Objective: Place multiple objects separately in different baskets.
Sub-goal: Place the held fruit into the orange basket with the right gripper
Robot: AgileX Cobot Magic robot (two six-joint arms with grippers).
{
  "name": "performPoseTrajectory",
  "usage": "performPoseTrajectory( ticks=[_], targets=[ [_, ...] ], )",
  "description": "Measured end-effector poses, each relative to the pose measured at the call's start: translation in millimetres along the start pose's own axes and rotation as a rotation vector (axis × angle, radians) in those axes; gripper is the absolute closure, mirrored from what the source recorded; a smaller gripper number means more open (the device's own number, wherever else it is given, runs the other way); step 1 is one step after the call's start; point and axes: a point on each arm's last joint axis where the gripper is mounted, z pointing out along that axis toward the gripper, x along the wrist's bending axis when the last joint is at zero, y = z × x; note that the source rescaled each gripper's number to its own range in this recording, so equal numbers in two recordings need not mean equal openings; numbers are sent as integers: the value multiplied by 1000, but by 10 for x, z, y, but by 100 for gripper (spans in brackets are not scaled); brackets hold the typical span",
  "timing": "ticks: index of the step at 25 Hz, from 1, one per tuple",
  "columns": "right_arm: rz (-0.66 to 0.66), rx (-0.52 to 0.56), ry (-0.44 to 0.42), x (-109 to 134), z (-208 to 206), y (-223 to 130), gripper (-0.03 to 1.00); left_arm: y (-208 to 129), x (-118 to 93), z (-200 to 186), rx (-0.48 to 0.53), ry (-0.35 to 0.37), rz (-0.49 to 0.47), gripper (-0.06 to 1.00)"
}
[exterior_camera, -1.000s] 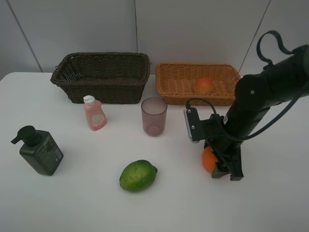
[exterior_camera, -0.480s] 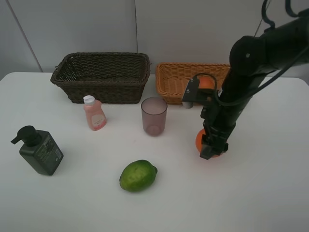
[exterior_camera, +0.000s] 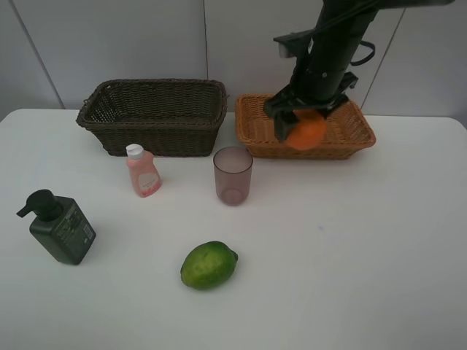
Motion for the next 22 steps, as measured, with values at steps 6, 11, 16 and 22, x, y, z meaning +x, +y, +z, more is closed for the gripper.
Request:
performPoseTrajectory(
  ticks=[6,11,16,22],
  targets=[
    [119,-82,-8,-152,133,419,59,0,0,0,0,0,0,-6],
    [139,-185,-7,-233,394,615,59,0,0,0,0,0,0,-6],
    [139,-253,-1,-229,678,707,59,0,0,0,0,0,0,-6],
    [135,-274,2,-214,836,736,59,0,0,0,0,0,0,-6]
  ],
)
